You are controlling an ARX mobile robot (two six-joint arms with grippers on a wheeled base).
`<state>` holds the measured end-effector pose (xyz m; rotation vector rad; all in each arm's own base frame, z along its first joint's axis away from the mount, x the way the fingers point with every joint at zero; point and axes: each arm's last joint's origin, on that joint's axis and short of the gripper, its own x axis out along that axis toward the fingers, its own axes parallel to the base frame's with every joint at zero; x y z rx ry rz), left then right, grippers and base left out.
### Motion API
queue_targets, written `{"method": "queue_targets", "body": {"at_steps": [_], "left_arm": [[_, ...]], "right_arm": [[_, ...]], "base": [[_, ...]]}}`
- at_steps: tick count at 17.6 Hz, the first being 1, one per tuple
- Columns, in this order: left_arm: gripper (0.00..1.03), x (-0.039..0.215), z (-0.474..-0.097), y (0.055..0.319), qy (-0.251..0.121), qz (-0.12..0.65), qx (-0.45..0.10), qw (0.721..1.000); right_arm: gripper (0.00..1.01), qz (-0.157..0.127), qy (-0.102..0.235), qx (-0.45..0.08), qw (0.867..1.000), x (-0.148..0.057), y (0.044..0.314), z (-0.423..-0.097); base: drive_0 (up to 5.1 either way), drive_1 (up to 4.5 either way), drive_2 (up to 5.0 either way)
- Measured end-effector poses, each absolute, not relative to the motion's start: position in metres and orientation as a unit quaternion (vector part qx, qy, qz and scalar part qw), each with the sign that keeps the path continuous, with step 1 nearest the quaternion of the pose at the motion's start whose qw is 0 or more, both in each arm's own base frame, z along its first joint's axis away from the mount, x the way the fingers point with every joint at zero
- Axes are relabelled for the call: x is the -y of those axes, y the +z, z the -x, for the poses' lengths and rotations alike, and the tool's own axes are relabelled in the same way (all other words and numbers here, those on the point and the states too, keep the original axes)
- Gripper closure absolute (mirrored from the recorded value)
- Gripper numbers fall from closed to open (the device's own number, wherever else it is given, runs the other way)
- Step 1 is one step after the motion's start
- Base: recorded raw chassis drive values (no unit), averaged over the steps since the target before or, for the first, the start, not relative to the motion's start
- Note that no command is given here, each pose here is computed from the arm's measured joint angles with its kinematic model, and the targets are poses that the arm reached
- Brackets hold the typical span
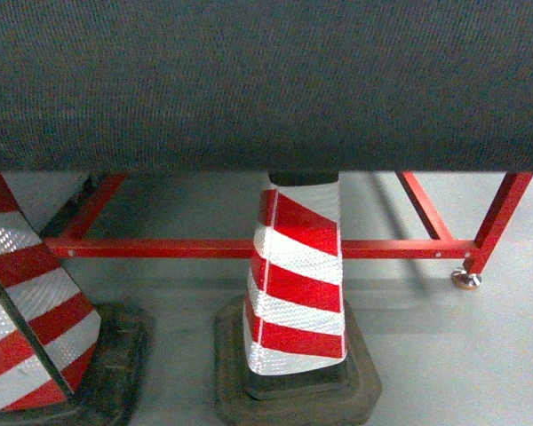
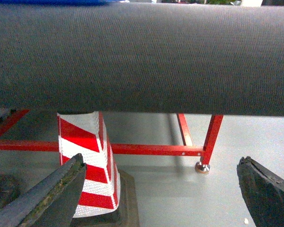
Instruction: Place box next to blue box on left shelf
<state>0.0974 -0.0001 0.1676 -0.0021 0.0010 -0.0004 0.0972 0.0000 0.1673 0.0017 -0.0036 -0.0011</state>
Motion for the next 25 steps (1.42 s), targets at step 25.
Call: {"method": "queue_targets", "body": {"at_steps": [25], "left_arm": [[0.05,0.0001,-0.0974,0.1677,0.000,0.000,0.000,1.000]], "right_arm": [[0.03,-0.001,0.000,0.002,1.000,0.0000,0.1672,-0.0972]], "base": [[0.0,0.00,0.0]]}}
